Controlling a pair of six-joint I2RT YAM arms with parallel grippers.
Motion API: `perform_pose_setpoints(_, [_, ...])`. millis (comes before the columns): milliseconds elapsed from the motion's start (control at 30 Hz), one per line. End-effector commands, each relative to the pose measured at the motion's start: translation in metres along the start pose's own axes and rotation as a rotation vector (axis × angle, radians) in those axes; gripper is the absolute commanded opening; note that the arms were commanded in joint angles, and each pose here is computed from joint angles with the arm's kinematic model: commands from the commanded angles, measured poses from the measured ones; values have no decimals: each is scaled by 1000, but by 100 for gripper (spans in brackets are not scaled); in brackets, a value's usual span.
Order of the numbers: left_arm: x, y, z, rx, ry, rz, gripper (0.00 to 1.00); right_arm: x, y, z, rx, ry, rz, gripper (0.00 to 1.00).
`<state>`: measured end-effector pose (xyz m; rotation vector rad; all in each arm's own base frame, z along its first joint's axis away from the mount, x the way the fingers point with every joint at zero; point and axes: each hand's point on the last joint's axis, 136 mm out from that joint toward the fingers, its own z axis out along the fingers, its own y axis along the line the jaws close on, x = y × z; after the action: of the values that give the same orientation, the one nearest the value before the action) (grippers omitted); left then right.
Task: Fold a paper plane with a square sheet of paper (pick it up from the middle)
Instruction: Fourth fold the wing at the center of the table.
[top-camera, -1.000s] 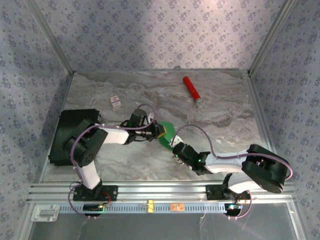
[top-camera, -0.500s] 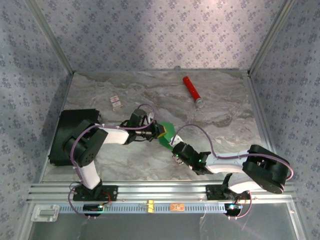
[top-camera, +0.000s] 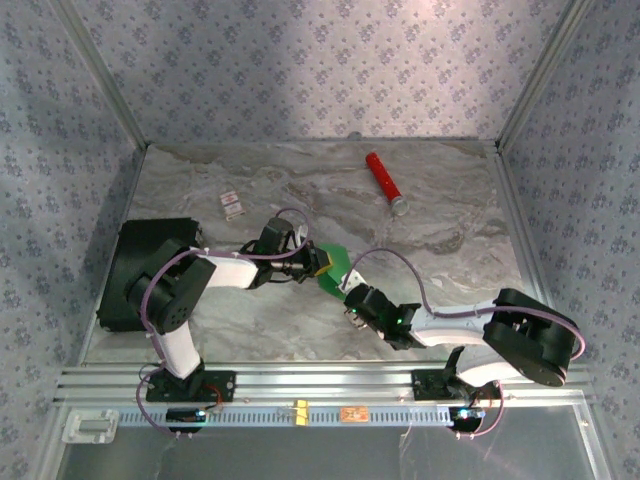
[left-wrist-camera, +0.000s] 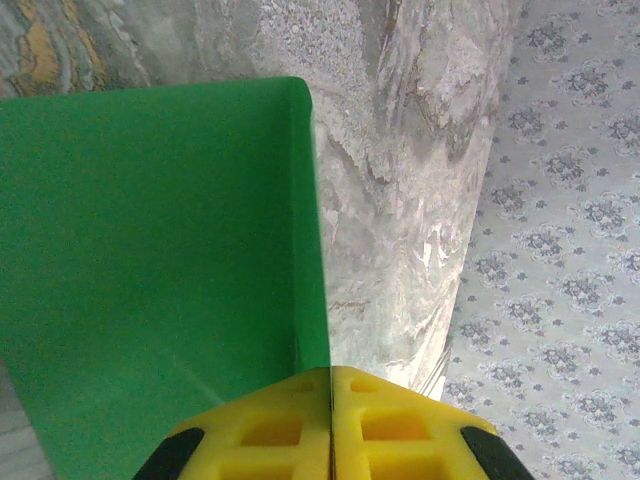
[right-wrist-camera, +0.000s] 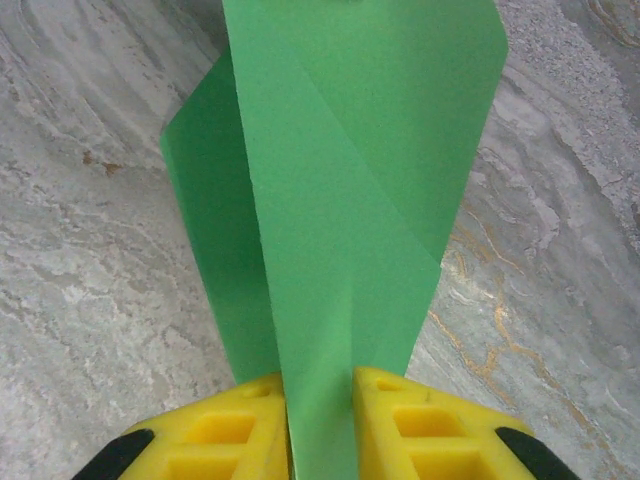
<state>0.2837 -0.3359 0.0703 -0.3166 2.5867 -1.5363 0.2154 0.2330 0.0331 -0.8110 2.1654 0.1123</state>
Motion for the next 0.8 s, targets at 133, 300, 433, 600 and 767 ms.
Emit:
perform_pose_setpoints(133, [2, -15, -1, 27, 14, 23, 8, -4, -3, 2, 18, -8, 7, 21])
perform_pose_setpoints(300, [1, -15, -2, 27, 12, 21, 8, -5, -4, 2, 20, -10, 10, 19])
perform_pose_setpoints(433, [2, -14, -1, 26, 13, 20, 8, -5, -4, 2, 21, -10, 15, 17])
perform_pose_setpoints(600, [1, -14, -1, 25, 12, 20, 8, -5, -4, 2, 21, -7, 17, 12])
perform_pose_setpoints(767, [1, -15, -1, 25, 12, 23, 9, -6, -4, 2, 19, -5, 20, 8])
